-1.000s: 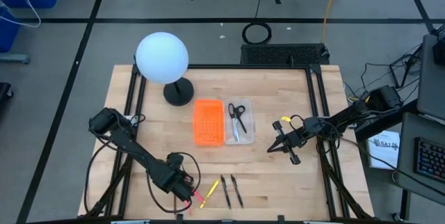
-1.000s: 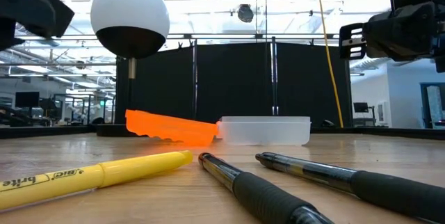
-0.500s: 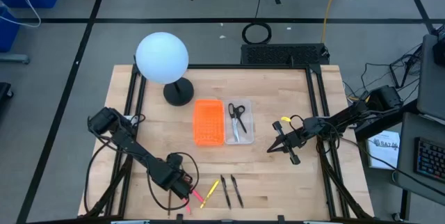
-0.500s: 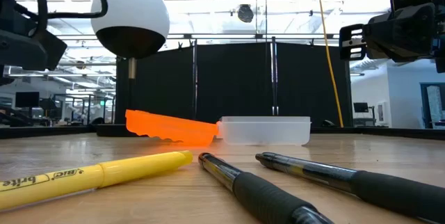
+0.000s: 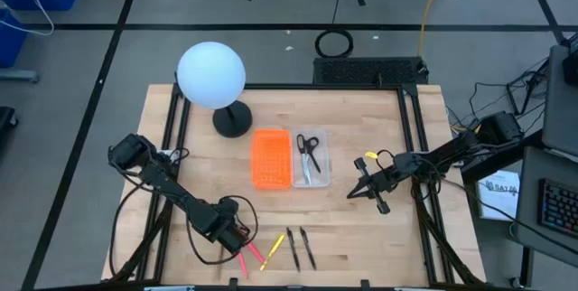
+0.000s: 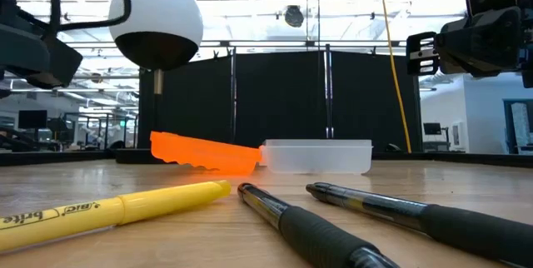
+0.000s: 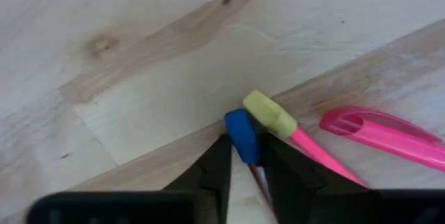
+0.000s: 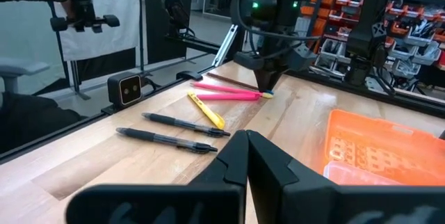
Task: Pick & place school supplies into a supply box
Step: Put the brown pencil into the orange supply box
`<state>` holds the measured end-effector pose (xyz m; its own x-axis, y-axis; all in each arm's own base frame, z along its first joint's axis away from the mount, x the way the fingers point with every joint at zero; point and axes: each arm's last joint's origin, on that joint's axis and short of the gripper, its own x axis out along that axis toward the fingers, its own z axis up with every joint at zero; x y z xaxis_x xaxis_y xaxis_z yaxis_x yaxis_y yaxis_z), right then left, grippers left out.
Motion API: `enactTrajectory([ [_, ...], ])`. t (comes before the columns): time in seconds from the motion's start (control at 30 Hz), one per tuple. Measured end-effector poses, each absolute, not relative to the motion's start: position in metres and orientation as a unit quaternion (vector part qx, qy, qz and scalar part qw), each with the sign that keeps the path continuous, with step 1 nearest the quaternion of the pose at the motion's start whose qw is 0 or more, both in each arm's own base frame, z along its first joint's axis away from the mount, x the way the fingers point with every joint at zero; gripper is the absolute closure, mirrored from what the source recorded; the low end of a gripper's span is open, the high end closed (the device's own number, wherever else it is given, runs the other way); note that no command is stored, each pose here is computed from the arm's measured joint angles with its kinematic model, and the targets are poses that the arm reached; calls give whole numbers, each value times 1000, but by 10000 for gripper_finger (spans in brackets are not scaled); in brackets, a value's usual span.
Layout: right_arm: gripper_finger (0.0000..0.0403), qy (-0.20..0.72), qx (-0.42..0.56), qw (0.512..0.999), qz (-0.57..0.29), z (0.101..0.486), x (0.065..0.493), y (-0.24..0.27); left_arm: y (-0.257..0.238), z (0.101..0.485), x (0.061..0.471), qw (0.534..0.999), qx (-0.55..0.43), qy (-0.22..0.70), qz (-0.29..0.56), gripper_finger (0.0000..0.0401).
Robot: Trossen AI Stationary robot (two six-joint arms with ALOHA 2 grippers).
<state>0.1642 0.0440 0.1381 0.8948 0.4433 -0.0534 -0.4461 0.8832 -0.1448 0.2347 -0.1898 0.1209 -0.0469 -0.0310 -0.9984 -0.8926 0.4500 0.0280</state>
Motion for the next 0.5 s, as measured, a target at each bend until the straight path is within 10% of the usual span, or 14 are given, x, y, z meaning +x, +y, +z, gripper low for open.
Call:
enactTrajectory([
  [0.5,403,13,-95,968,230,137,164,44,-163,189,226,578,-454,588,338,380],
])
